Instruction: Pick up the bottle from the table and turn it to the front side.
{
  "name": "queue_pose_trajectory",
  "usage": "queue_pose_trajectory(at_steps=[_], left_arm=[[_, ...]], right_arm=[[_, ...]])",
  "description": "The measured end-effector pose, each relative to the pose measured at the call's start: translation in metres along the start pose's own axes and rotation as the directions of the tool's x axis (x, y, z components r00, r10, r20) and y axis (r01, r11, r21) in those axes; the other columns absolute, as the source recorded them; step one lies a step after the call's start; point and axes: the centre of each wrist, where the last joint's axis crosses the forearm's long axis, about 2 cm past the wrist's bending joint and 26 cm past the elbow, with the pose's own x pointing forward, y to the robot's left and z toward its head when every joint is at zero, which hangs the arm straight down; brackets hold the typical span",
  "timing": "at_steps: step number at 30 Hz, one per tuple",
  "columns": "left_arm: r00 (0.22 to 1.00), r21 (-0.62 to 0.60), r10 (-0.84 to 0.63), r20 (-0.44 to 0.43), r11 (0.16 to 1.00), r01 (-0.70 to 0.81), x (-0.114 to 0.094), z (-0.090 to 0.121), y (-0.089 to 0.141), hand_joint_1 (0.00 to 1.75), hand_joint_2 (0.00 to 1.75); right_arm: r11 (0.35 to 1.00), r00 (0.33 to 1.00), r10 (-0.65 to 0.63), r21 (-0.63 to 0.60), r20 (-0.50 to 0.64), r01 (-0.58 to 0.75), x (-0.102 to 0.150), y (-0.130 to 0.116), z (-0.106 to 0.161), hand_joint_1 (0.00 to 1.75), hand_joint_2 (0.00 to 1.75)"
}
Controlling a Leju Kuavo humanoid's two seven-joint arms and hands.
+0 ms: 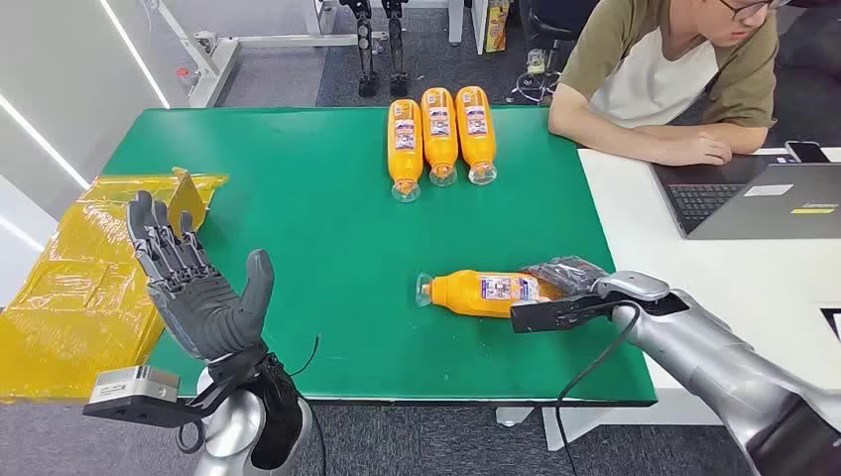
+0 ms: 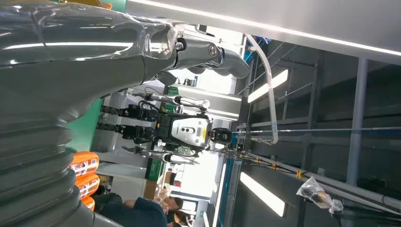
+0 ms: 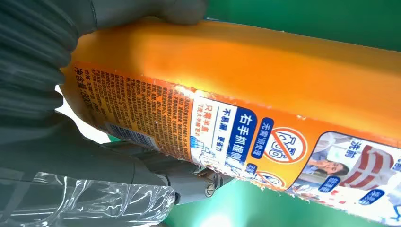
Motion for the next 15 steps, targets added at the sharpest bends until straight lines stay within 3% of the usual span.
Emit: queue_pose_trajectory(at_steps=[2,4,8,15], left_arm=[[1.000,0.000,-0.002,0.000,1.000,0.002,0.000,0.000,0.000,0.00,1.75],[1.000,-0.004,0.011,-0.007,1.000,-0.011,0.000,0.001,0.000,0.00,1.75],[0.994,-0.047,0.105,-0.037,0.993,-0.107,0.000,0.003,-0.004,0.00,1.75],[0.978,-0.152,0.172,-0.120,0.970,-0.189,-0.014,0.013,-0.011,0.00,1.75]], right_arm=[[0.997,1.000,-0.012,-0.071,0.009,0.013,0.006,0.008,-0.004,1.75,1.75],[0.975,0.999,-0.028,-0.220,0.041,0.037,0.020,0.024,-0.011,1.75,1.75],[0.848,0.987,-0.059,-0.514,0.150,0.129,0.057,0.052,-0.021,1.75,1.75],[0.645,0.944,-0.107,-0.701,0.312,0.305,0.133,0.081,-0.027,1.75,1.75]])
